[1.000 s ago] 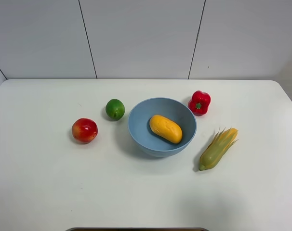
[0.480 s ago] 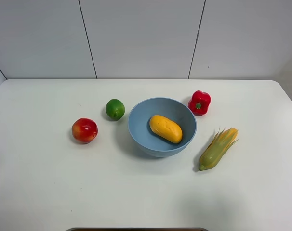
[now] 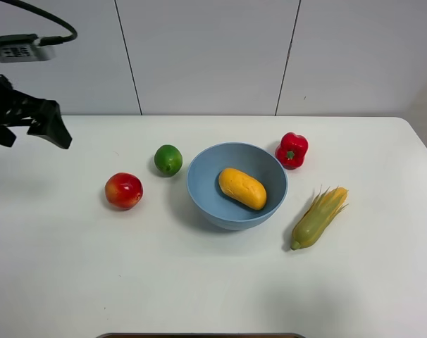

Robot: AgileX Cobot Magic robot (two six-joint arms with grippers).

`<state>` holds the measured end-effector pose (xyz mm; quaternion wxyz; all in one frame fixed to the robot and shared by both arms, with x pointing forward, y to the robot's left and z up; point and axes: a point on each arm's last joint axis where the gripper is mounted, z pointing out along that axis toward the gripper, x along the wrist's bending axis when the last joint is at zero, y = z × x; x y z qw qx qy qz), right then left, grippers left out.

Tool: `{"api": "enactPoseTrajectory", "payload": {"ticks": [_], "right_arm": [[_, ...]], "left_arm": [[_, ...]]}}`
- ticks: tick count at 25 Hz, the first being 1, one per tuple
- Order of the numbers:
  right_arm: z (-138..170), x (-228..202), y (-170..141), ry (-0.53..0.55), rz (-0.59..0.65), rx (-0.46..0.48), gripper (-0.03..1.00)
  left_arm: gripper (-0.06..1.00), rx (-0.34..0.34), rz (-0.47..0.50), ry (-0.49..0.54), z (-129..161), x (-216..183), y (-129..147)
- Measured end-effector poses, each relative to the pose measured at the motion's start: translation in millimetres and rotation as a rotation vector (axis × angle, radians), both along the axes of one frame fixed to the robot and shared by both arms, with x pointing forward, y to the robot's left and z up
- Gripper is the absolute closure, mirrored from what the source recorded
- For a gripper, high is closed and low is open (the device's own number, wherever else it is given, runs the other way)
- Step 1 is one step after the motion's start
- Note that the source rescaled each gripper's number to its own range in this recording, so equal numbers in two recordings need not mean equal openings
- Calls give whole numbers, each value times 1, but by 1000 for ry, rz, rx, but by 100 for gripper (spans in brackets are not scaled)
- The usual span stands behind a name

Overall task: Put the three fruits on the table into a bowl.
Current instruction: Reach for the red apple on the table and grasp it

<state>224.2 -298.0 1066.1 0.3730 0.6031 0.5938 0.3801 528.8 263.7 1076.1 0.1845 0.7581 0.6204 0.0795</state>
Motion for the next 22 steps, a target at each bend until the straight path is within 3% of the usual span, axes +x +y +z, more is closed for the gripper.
{"api": "enactPoseTrajectory", "payload": {"ticks": [11,22], "right_arm": [[0,0,0,0,0,0,22],[0,0,0,0,0,0,22]], "left_arm": [[-5,-23,-36,48,-44,40,-67],[-5,34,-12,134,-89,51,-91]]}}
